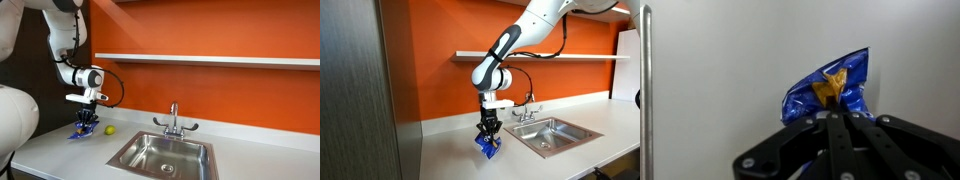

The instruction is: Put the blue packet on the bottom shelf

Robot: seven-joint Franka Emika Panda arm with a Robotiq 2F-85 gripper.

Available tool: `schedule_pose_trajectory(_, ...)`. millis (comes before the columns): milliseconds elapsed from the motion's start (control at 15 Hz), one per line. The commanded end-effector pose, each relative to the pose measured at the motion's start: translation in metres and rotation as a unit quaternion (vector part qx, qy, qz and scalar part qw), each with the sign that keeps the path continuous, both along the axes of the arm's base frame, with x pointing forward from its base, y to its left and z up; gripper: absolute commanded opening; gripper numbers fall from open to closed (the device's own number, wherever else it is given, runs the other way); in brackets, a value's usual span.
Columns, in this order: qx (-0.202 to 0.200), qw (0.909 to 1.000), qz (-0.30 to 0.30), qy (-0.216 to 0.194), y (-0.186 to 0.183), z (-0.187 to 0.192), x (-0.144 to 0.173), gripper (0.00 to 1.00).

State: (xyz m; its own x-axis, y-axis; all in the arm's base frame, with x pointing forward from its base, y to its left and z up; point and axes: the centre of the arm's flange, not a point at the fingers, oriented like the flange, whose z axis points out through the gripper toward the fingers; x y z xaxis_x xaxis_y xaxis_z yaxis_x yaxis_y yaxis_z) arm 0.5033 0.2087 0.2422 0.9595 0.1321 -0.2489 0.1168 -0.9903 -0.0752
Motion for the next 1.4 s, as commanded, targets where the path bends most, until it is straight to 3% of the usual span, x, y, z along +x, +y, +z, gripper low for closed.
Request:
schedule_pose_trajectory(0,-0.015,0.9998,0.007,-0.010,-0.012,0.031,-0.027,0.00)
schedule_pose_trajectory(333,-0.030,0.9980,0.041,-0.037,-0.026,0.059,-0.054,0.00)
schedule_pose_trajectory(667,-0.032,0.9971,0.016,-0.068,-0.036,0.100,-0.077,0.00)
schedule_pose_trajectory(1333,-0.044,0.9824,-0.067,-0.169,-0.047,0.243,-0.116,0.00)
